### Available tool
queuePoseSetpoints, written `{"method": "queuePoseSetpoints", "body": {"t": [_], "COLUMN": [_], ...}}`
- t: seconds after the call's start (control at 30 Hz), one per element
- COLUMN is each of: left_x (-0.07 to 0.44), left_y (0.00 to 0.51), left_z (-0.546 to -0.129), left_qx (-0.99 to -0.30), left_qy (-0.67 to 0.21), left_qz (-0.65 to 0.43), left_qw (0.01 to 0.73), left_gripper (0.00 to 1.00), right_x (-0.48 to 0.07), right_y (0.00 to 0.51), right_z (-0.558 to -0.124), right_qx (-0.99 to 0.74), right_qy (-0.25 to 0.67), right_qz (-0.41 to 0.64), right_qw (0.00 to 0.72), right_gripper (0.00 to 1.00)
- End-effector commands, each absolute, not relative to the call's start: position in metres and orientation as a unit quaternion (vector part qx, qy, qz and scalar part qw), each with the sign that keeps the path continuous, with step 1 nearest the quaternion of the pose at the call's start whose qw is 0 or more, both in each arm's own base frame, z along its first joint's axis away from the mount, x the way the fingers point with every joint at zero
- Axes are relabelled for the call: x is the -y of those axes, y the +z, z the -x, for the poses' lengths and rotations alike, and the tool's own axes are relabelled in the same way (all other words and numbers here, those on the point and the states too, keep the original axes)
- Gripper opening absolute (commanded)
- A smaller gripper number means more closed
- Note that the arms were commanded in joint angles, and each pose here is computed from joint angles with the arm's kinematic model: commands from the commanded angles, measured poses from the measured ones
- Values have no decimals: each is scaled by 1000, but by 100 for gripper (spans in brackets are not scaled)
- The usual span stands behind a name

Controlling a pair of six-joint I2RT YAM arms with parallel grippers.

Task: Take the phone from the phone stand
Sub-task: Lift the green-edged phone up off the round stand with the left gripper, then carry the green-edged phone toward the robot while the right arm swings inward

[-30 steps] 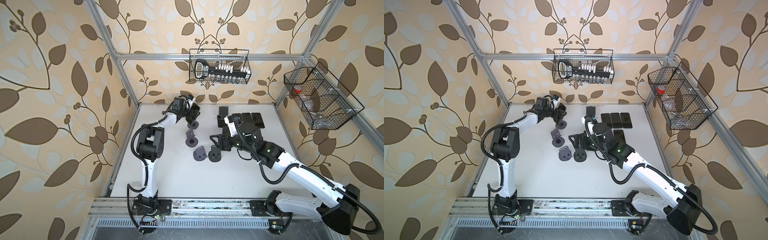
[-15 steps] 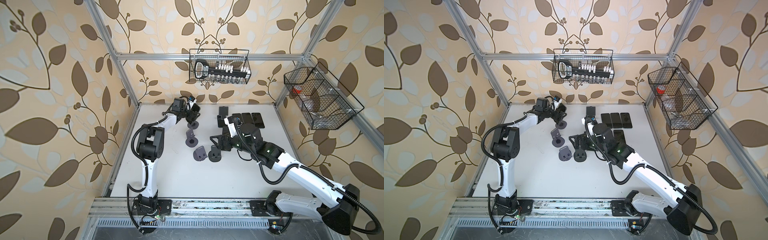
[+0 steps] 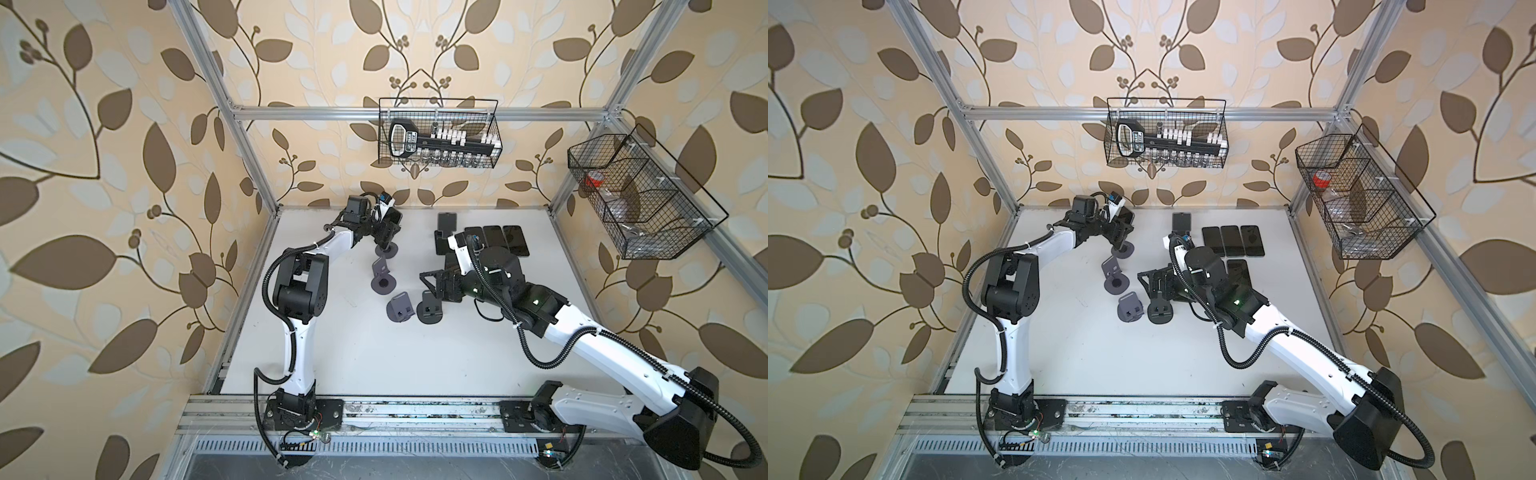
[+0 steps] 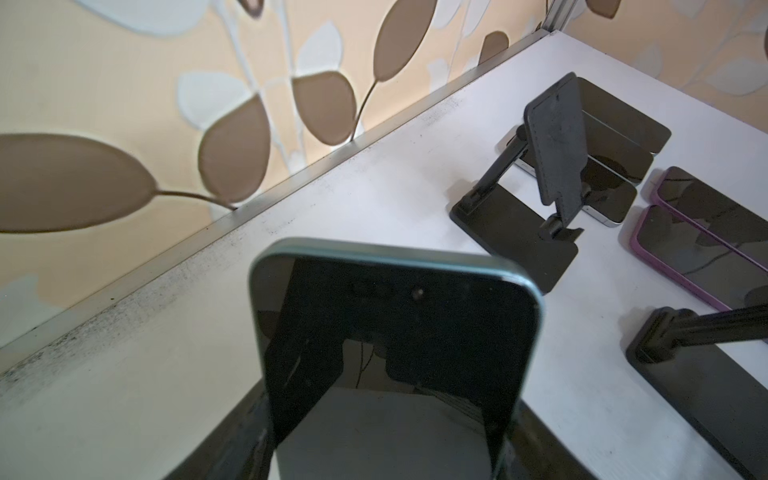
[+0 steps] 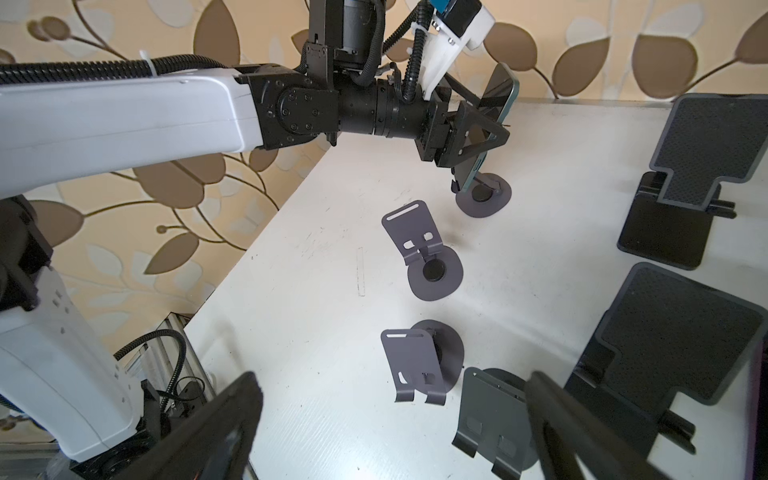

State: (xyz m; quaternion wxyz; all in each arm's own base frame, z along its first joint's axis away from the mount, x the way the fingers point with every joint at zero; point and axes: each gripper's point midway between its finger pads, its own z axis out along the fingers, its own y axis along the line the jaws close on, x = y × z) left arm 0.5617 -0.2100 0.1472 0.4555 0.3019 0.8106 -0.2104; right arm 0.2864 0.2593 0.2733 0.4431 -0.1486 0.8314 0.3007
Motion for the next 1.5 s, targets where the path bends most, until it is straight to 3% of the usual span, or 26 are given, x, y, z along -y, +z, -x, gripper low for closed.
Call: {"method": "queuePoseSetpoints", "body": {"t": [0.0,0.3,0.83,1.47], "left_x": [222,221,221,209], "left_y": [199,213,252,298], "left_z": [-555,-552,-550,-524], "left_qx": [-768,-759,-736,-732], "left_qy": [-219,-215,-225,-232], "left_qz": [-330,-333,-314,-277], "left_qw": [504,517,556,577], "left_gripper": [67,58,58,48], "right_x": [-260,-262,-262,-275], "right_y": [271,271,274,280], "right_z": [-288,-287,-286,-293], "right_qx": [-832,-833,-831,-824], "right_qy": [299,304,311,329], "right_qz": [151,150,147,149], "right_qw": [441,438,438,436], "right_gripper": [100,100,100,100]}}
